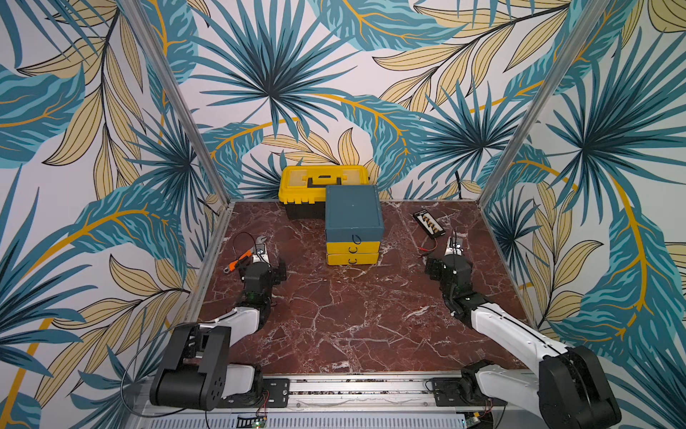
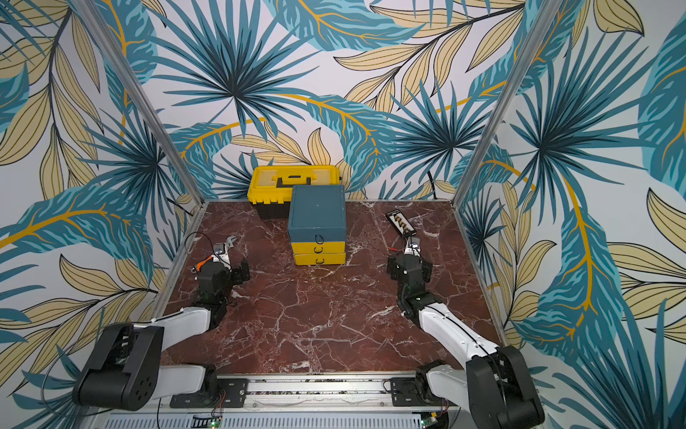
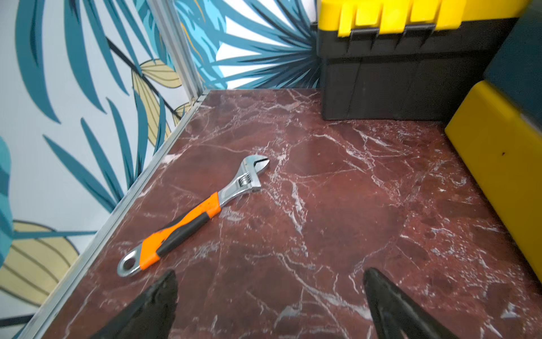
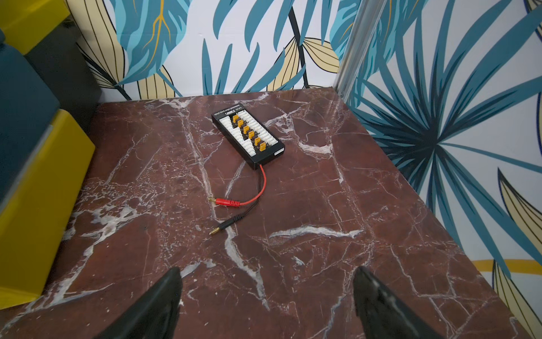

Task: Please put the sticky notes in the drawer by color
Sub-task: Reset both arms

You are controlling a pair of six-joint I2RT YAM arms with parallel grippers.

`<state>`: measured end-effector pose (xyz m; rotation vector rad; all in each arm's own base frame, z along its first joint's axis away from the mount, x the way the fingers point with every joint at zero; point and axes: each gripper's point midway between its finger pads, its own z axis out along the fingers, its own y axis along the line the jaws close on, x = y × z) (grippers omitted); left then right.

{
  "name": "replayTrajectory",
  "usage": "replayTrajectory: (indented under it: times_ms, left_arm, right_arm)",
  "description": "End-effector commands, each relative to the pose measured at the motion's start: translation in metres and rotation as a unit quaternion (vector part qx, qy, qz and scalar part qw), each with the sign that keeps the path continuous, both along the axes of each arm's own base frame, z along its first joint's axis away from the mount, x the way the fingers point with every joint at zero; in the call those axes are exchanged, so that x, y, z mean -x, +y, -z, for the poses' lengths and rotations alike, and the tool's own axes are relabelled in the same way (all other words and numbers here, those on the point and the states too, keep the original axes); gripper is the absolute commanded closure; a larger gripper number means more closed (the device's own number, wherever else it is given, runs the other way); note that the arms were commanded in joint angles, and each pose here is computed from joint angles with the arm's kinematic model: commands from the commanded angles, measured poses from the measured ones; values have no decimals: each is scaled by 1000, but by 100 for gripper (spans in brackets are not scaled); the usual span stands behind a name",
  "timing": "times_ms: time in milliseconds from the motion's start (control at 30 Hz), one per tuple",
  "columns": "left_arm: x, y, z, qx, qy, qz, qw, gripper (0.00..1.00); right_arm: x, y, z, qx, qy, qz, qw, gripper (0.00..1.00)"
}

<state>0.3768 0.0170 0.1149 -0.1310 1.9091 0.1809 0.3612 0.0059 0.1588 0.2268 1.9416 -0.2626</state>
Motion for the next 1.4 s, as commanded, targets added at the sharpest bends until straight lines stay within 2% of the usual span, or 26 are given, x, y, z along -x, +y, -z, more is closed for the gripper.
replayTrajectory:
  times_ms: [0,100,167,200,300,433,533,600,667,733,800,900,967,1367]
  left_arm:
    - [-20,-14,-26,-18,-69,52,996,0]
    - [-21,-10,-15,-16,-77,46,996,0]
    - [-21,-8,-5,-5,-69,51,996,0]
    - [-23,-11,-6,-5,-80,63,995,0]
    - [-26,-9,-1,15,-49,72,996,0]
    - [-27,-7,-2,25,-58,76,995,0]
    - [-27,-7,-2,23,-63,74,995,0]
    - [-28,-6,-3,23,-61,72,995,0]
    - [-27,-6,-2,24,-60,71,995,0]
    - [-28,-5,-3,23,-61,69,995,0]
    - [-28,-5,-2,23,-61,68,996,0]
    - [-28,-4,-2,23,-61,67,996,0]
    - [-27,-4,-2,23,-60,66,996,0]
    - [-28,-4,-2,23,-60,67,996,0]
  right_arm:
    - [-4,-3,-4,8,-41,-5,999,7]
    - [-2,-7,-4,7,-74,-2,997,4]
    - [-3,-10,3,15,-63,2,998,1]
    - [-2,-12,7,18,-66,5,998,1]
    - [-1,-16,12,25,-78,14,997,1]
    - [-5,-21,10,40,-102,16,994,1]
    - [-19,-13,22,52,-101,-15,993,2]
    - [-17,-16,27,30,-81,-14,996,3]
    - [-18,-25,32,9,-89,-9,996,3]
    - [-28,-20,39,19,-90,-32,995,2]
    - [-33,-21,47,-8,-40,-38,998,4]
    - [-35,-21,46,-3,-49,-46,998,5]
    - [-35,-22,46,-7,-46,-42,998,1]
    - [-36,-22,47,-7,-45,-43,998,1]
